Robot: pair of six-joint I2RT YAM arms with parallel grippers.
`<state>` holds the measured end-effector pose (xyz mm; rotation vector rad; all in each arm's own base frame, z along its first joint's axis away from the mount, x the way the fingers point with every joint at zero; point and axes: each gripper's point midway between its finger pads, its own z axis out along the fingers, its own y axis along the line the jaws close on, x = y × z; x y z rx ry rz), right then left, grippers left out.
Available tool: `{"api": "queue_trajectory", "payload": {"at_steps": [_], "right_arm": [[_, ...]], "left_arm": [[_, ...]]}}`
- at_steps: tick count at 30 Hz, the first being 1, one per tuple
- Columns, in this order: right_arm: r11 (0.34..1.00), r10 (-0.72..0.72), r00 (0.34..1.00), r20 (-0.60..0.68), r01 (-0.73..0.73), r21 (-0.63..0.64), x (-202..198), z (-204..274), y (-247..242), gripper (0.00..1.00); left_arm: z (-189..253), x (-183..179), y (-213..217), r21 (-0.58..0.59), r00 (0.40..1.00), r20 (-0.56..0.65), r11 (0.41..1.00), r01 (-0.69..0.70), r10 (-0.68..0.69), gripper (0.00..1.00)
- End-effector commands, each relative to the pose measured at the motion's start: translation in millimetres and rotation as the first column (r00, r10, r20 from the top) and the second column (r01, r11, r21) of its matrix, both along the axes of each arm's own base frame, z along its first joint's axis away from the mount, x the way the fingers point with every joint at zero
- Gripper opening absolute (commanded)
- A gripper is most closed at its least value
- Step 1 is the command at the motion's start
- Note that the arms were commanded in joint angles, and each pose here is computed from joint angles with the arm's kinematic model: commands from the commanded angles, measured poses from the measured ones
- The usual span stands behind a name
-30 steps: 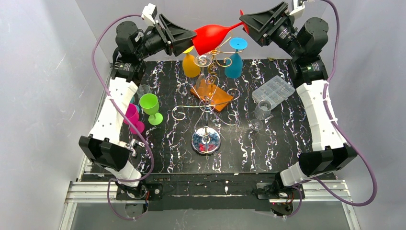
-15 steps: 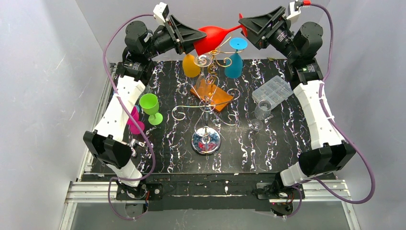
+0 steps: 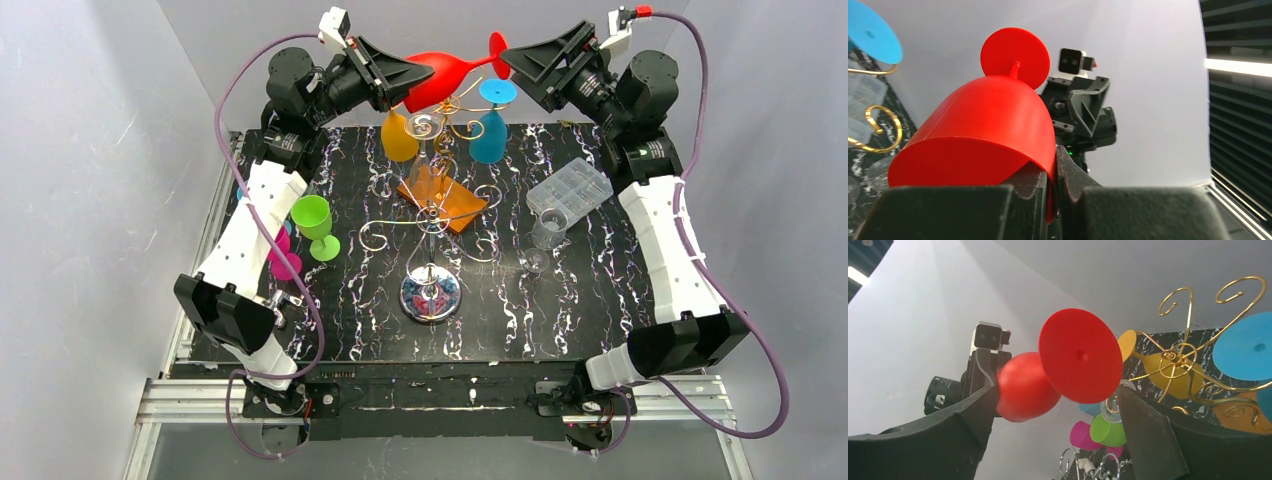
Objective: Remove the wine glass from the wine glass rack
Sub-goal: Place the wine glass at the center of the board.
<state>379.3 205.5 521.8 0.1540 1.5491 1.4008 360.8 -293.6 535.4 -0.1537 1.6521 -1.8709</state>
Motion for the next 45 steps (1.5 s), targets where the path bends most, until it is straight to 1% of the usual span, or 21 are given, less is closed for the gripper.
{"api": "queue_trajectory", "payload": {"at_steps": [1, 4, 6, 16, 22, 25, 29, 35, 40, 43, 45], "right_arm": [[0.998, -0.028, 0.996, 0.084, 0.033, -0.057, -20, 16, -8, 0.98], [0.996, -0.041, 0.995, 0.087, 0.048, -0.078, -23, 15, -11, 0.98], [0.994, -0.048, 0.995, 0.087, 0.055, -0.090, -24, 14, -12, 0.98], [0.980, -0.088, 0.993, 0.077, 0.101, -0.174, -28, 0, -20, 0.98], [0.950, -0.143, 0.988, 0.052, 0.152, -0.272, -25, -13, -31, 0.98], [0.927, -0.172, 0.985, 0.034, 0.173, -0.332, -20, -22, -36, 0.98], [0.898, -0.185, 0.983, -0.011, 0.165, -0.408, -11, -40, -39, 0.98], [0.874, -0.189, 0.981, -0.033, 0.152, -0.462, -1, -56, -35, 0.98], [0.857, -0.197, 0.980, -0.037, 0.154, -0.491, 4, -63, -32, 0.98], [0.842, -0.217, 0.975, -0.036, 0.169, -0.513, 8, -66, -33, 0.98], [0.825, -0.238, 0.971, -0.034, 0.184, -0.534, 10, -67, -36, 0.98]], "left_arm": [[30, -25, 19, 0.043, 0.988, 0.118, 0.993, -0.108, 0.102, 0.00], [39, -29, 25, 0.051, 0.978, 0.161, 0.989, -0.142, 0.132, 0.00], [36, -30, 28, 0.075, 0.976, 0.159, 0.983, -0.165, 0.151, 0.00], [38, -40, 45, 0.158, 0.947, 0.229, 0.951, -0.266, 0.227, 0.00], [28, -59, 68, 0.286, 0.919, 0.281, 0.889, -0.357, 0.278, 0.00], [16, -74, 87, 0.370, 0.901, 0.303, 0.833, -0.412, 0.311, 0.00], [-9, -96, 113, 0.469, 0.885, 0.308, 0.753, -0.462, 0.351, 0.00], [-43, -130, 151, 0.605, 0.867, 0.294, 0.624, -0.495, 0.403, 0.00], [-71, -157, 181, 0.707, 0.857, 0.266, 0.515, -0.485, 0.441, 0.00], [-98, -166, 198, 0.788, 0.857, 0.233, 0.427, -0.444, 0.460, 0.00], [-118, -174, 204, 0.828, 0.865, 0.202, 0.392, -0.401, 0.459, 0.00]]}}
